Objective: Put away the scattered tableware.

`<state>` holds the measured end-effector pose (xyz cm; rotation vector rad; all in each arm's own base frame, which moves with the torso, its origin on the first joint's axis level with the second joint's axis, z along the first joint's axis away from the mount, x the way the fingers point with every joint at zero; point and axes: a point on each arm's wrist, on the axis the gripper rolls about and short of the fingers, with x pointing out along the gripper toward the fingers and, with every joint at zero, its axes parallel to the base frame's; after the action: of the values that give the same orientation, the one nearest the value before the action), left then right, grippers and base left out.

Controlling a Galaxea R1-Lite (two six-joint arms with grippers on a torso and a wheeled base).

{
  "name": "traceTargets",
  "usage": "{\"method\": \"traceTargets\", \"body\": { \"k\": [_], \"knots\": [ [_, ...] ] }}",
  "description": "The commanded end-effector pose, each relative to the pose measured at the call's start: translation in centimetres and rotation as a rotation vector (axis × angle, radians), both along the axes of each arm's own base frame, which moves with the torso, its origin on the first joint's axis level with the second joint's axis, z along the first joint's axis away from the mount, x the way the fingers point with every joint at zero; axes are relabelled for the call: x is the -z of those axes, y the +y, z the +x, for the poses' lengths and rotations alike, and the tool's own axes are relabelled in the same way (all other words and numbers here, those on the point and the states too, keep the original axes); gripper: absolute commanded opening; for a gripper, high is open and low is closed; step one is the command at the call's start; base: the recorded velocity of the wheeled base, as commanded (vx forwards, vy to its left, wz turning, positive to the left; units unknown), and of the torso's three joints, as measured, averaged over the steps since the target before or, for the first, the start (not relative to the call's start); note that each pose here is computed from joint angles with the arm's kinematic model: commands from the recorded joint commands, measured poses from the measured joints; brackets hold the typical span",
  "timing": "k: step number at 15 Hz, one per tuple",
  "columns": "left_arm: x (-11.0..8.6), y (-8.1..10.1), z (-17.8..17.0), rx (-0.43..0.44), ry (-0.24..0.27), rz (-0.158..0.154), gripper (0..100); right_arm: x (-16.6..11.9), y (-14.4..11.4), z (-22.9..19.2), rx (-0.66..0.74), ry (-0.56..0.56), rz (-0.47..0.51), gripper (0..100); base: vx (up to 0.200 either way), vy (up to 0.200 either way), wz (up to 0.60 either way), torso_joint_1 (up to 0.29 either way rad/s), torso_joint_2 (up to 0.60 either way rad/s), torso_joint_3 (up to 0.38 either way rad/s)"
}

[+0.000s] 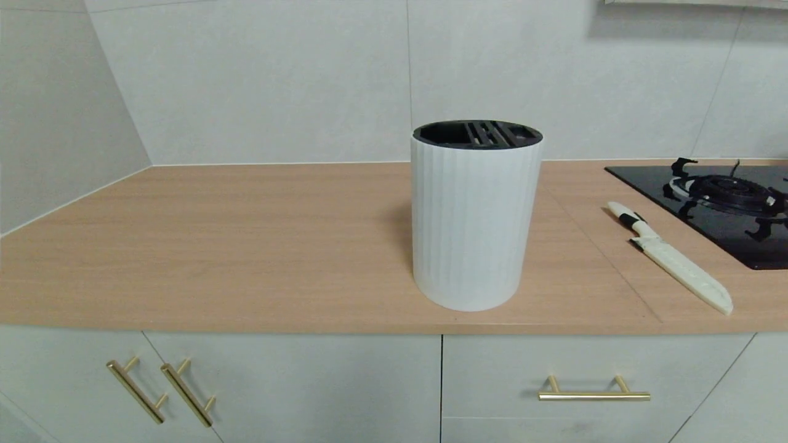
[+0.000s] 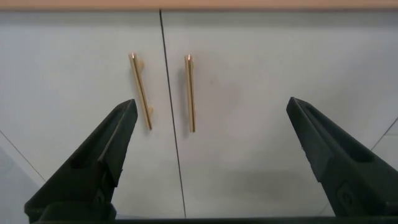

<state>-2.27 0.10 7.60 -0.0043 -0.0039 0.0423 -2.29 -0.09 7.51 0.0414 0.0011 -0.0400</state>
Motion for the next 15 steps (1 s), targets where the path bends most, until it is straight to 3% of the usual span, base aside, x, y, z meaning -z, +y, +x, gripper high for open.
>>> {"method": "traceTargets", "body": {
  "k": [1,15],
  "knots": [
    [0.0,0.0,0.0,0.001,0.001,0.0,100,0.0,0.0,0.01,0.0,0.001,0.0,100,0.0,0.0,0.0,0.183,-0.46,-0.276],
    [0.0,0.0,0.0,-0.001,0.001,0.0,100,0.0,0.0,0.01,0.0,0.001,0.0,100,0.0,0.0,0.0,0.226,-0.5,-0.287]
  ]
}}
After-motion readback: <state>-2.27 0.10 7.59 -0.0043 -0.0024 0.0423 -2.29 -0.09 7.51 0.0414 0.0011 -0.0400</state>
